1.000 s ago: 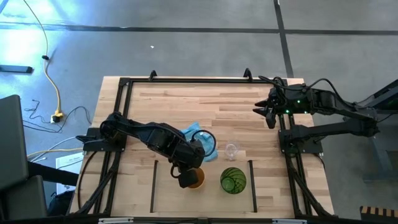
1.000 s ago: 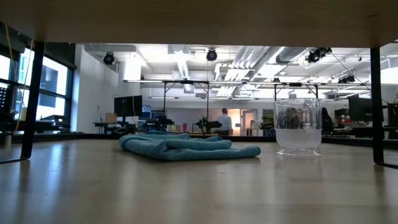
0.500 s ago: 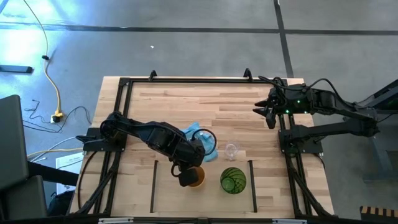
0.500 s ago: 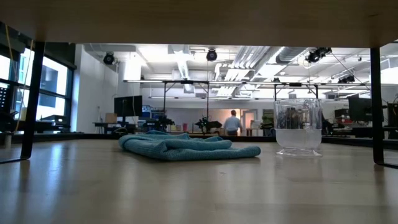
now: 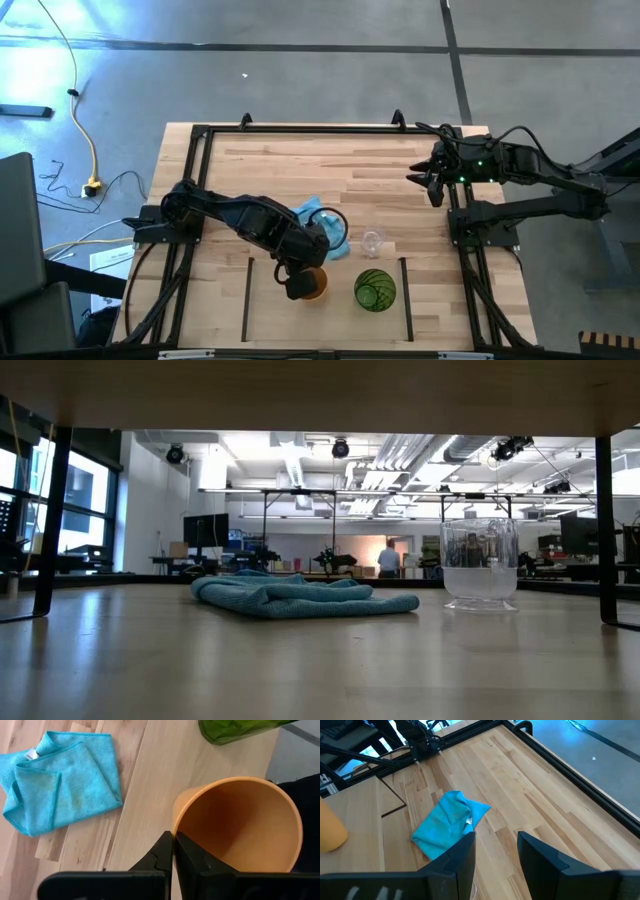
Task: Stack small to large cups/mugs on shelf
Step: Put the yellow cup on the shelf
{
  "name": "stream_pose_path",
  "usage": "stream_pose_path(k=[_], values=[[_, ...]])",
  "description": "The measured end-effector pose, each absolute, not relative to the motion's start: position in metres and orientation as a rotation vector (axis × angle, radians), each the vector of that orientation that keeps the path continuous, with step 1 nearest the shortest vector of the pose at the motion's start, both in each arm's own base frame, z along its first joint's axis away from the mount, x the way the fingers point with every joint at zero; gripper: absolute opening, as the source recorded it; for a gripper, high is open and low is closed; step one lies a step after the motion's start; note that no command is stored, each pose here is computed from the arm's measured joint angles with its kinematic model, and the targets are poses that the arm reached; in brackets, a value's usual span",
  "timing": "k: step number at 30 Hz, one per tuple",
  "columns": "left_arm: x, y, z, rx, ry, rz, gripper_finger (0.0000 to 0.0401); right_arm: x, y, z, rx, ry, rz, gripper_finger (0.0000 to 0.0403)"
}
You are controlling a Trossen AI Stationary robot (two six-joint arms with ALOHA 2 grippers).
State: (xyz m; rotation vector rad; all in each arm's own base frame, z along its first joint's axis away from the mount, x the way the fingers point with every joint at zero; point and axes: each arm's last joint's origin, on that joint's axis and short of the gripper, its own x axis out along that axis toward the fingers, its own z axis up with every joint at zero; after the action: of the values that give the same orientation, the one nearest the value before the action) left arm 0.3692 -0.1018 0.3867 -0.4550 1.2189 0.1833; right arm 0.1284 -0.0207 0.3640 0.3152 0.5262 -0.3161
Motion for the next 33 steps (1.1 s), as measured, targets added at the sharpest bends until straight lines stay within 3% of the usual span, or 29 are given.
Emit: stream_pose_path(k=[16, 26, 33], values=[[0.3704, -0.1034, 0.3910, -0.470, 1.190, 0.117, 0.0001, 0.1285, -0.0208, 0.3639, 0.318, 0.526, -0.317, 0.0138], [0.3705, -0.1036, 0.3911, -0.480, 1.192, 0.116, 0.0054, 0.1285, -0.0207, 0.3639, 0.318, 0.526, -0.317, 0.0138], [0.3728, -0.1043, 0.3923, -0.488, 1.166, 0.103, 0.0052, 0.1285, -0.0207, 0.3639, 0.319, 0.526, -0.316, 0.0138]])
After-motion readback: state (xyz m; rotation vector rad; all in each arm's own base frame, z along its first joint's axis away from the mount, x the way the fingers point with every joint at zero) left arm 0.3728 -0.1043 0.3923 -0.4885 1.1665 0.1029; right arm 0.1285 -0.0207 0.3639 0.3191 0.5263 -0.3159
